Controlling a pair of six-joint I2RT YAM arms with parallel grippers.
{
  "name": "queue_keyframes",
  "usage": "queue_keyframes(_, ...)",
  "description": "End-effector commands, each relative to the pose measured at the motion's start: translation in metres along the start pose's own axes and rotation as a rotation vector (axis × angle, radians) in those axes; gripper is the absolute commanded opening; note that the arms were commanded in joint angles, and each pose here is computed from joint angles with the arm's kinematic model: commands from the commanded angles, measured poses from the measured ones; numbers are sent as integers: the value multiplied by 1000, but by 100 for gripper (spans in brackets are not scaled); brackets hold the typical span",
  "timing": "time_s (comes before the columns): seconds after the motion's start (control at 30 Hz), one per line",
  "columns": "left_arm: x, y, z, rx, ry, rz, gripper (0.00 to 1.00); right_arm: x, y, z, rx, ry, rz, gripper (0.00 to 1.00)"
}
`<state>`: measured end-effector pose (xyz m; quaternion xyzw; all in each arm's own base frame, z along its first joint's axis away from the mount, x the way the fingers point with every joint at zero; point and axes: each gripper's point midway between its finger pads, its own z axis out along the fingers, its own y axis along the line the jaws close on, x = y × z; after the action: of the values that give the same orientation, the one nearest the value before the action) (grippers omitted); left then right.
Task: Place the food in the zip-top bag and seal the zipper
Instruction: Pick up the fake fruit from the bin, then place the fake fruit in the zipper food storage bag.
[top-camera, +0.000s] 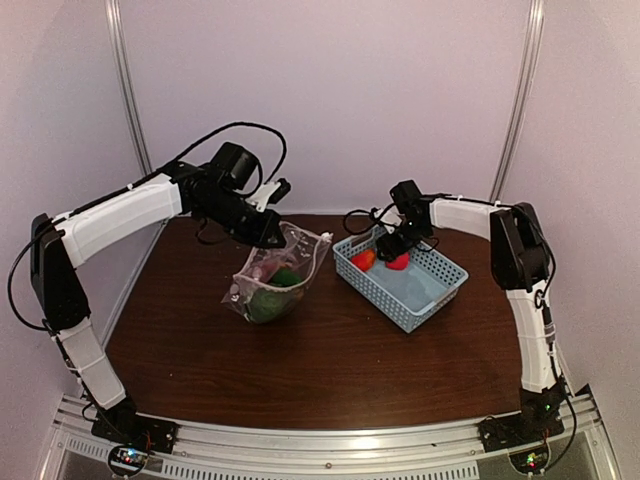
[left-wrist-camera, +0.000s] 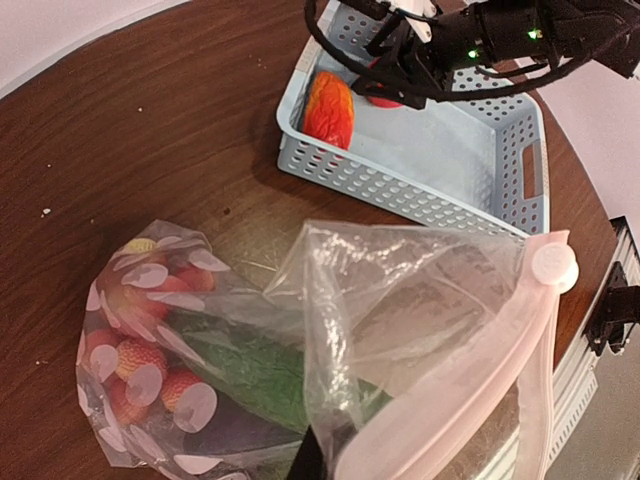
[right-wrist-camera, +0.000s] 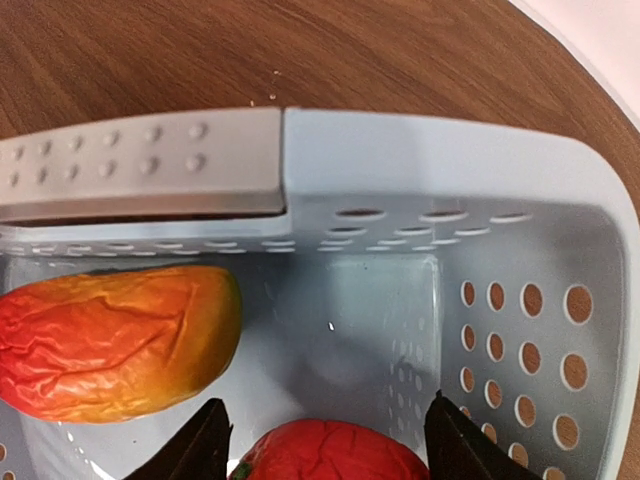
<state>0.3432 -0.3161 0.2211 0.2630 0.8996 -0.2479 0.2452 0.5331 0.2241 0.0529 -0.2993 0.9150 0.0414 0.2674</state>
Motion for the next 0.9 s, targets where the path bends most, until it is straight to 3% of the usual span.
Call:
queue_keyframes(0.0,-4,-4,3,25,-29,8,0,4,-5,-32,23,9,6,60)
queue_keyframes(0.27,-3,-5,7,40,-32,19,0,-20,5,-105,-2,-139,7,53)
queue_keyframes(0.6,-5,-7,14,63,-38,6,0,-34,57,-198,-244,-320,-54,52)
queue_keyframes(0.73,-8,-12,14,93,-46,2,0,-48,93,-246,-367,-432,-129,51)
queue_keyframes(0.87,-8,-15,11,105,-49,4,0,-58,156,-288,-491,-585,-307,52)
